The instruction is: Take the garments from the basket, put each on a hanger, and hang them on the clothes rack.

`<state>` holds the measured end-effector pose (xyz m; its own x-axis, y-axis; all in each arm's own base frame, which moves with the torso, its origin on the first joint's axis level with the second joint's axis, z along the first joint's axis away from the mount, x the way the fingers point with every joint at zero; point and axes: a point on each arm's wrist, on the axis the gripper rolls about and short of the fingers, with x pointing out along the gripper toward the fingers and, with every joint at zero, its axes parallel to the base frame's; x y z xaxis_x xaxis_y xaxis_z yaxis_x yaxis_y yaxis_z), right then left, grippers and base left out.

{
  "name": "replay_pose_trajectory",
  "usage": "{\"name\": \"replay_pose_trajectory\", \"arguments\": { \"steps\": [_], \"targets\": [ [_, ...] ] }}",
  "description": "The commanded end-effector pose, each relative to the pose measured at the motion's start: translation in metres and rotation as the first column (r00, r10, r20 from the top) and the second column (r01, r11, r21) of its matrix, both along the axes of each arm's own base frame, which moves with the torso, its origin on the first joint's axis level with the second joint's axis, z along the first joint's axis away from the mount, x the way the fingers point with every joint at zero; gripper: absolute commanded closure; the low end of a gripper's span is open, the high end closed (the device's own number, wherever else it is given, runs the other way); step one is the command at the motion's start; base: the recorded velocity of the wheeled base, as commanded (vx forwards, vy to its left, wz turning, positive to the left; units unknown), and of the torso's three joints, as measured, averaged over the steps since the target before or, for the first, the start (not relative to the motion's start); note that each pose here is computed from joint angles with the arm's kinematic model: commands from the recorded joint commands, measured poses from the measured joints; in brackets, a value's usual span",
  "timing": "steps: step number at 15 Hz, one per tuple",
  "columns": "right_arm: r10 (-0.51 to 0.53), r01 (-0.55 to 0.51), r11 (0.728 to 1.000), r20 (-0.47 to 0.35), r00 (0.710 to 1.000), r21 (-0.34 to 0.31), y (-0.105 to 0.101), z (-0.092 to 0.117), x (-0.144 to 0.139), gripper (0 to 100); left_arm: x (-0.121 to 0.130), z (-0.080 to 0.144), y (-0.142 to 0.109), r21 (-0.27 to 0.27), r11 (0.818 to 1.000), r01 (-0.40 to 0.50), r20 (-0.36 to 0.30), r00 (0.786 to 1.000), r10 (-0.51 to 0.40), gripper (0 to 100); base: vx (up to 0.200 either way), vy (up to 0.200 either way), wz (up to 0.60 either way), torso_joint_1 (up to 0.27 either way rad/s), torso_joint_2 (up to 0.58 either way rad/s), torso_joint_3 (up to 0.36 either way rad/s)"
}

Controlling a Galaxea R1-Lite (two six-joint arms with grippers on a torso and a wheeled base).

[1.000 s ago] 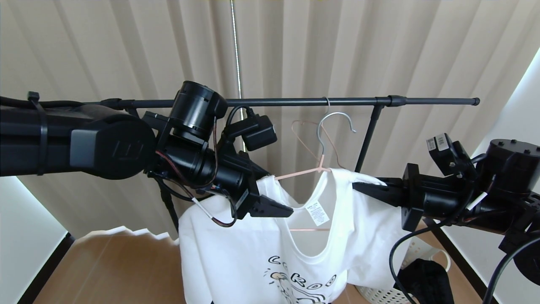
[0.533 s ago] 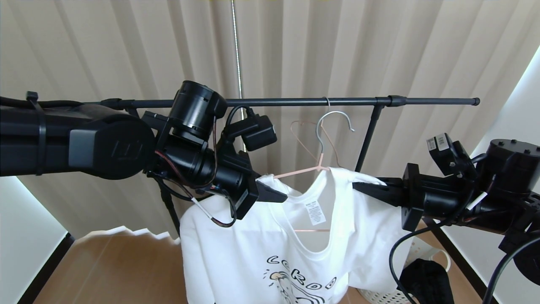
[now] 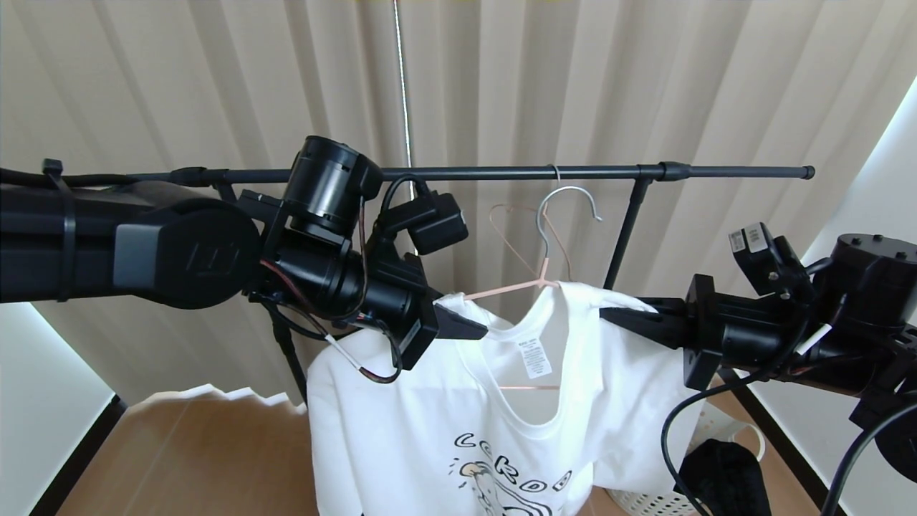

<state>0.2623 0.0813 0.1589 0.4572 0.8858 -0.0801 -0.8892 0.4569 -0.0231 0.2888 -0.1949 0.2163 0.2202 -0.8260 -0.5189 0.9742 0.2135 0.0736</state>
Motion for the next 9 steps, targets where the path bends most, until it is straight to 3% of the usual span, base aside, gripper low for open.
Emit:
{"name": "replay_pose_trajectory", "arguments": {
  "steps": [1,9],
  "targets": [
    [-0.003,0.003,1.000,0.001,1.000,-0.001,-0.001,0.000,0.000,0,-0.001,0.000,0.002,-0.005,1.000,-0.002,0.007,1.000,0.002,100,0.000,0.000,0.00,0.000,0.00,0.000],
    [-0.049,0.049,0.999,0.018,0.999,0.003,-0.012,0.004,0.006,0,-0.007,0.009,0.024,-0.049,0.997,-0.052,0.067,0.996,0.055,100,0.000,0.000,0.00,0.000,0.00,0.000]
  ]
}}
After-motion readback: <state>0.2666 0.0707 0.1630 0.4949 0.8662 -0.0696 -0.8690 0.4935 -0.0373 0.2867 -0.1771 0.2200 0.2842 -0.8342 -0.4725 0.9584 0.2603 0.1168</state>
